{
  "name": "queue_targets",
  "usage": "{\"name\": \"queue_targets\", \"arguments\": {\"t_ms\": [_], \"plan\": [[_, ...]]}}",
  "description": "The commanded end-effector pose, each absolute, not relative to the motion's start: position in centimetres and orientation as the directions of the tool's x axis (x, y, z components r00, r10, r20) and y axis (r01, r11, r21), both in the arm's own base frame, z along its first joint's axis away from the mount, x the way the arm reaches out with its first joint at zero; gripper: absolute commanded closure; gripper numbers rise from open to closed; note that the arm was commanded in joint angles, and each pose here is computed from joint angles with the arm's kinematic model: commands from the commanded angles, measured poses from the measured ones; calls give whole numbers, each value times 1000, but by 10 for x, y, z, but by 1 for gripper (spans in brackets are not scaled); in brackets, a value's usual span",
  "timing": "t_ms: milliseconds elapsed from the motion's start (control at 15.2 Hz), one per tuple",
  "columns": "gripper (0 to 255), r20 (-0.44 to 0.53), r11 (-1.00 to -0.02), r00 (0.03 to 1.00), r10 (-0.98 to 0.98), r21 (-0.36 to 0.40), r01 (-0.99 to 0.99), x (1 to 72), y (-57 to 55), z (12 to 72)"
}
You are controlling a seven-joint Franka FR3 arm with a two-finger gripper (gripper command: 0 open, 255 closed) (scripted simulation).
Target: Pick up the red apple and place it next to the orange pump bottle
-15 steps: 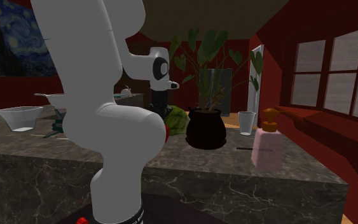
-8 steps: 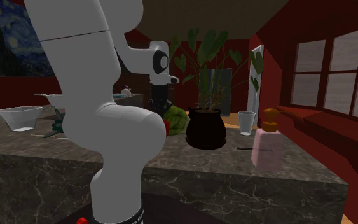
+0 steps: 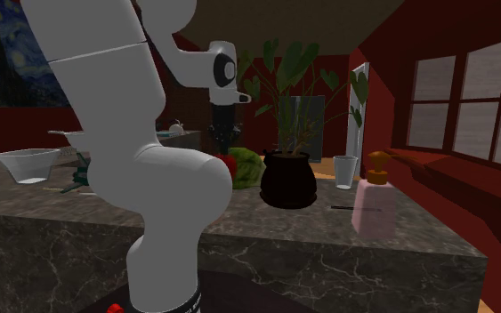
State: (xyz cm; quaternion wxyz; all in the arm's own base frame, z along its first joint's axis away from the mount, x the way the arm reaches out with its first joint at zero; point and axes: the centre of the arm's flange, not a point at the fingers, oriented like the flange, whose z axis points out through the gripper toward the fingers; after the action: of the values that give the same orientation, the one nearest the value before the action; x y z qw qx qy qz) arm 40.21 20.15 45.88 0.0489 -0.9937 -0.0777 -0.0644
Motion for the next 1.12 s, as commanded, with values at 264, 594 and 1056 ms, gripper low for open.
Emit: {"name": "queue_targets", "arguments": {"t_ms": [264, 594, 1056], "plan": [[255, 135, -983, 980, 148, -87, 161, 402, 202, 491], [255, 135, -983, 980, 148, -87, 161, 402, 202, 517], [255, 135, -983, 980, 148, -87, 161, 402, 202, 554]]}}
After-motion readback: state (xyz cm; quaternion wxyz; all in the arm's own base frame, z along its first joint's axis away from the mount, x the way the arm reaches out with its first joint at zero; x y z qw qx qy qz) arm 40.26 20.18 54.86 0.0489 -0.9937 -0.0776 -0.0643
